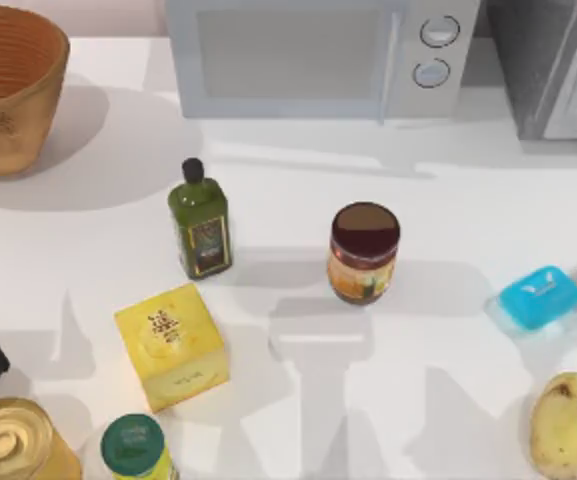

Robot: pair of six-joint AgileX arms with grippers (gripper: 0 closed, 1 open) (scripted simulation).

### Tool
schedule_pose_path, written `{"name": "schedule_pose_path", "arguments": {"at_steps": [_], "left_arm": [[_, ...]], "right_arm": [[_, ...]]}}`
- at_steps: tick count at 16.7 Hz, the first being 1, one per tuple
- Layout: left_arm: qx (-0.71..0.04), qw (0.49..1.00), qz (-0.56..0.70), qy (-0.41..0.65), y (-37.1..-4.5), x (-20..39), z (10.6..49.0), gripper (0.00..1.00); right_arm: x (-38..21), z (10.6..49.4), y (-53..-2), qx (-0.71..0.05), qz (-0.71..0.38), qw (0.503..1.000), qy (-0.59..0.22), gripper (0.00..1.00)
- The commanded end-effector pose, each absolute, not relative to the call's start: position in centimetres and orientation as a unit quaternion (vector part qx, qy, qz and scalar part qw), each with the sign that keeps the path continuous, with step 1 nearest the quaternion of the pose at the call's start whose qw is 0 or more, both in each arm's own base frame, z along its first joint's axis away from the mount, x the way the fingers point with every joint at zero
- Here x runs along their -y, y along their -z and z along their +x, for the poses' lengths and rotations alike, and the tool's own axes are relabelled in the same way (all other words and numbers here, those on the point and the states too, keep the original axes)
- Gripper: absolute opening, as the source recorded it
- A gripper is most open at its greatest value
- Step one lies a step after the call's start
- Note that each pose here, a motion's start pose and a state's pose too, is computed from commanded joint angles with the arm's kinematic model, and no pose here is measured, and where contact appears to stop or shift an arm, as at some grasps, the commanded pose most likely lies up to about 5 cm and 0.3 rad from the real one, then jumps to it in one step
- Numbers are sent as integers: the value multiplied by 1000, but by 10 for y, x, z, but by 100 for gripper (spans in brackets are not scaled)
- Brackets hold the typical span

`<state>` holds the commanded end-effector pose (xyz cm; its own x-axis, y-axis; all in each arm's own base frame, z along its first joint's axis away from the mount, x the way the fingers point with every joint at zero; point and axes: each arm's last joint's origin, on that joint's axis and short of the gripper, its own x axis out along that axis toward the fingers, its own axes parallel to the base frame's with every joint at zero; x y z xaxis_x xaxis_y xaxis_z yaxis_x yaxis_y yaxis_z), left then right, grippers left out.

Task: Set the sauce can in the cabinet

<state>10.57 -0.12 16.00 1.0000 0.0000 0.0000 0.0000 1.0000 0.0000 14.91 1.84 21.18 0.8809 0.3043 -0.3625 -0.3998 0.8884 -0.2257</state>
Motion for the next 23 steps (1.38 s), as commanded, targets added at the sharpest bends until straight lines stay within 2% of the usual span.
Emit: {"name": "schedule_pose_path", "arguments": {"at_steps": [11,19,23], "left_arm": [[0,1000,0,0,-160,1,106,100],[0,1000,0,0,-160,1,106,100],[0,1000,0,0,-160,1,106,100]], "right_arm": [[-49,237,-232,-231,-237,864,-379,100],[-87,307,-198,-250,-262,764,-534,100],[-109,342,-161,-252,-256,710,-606,100]]}}
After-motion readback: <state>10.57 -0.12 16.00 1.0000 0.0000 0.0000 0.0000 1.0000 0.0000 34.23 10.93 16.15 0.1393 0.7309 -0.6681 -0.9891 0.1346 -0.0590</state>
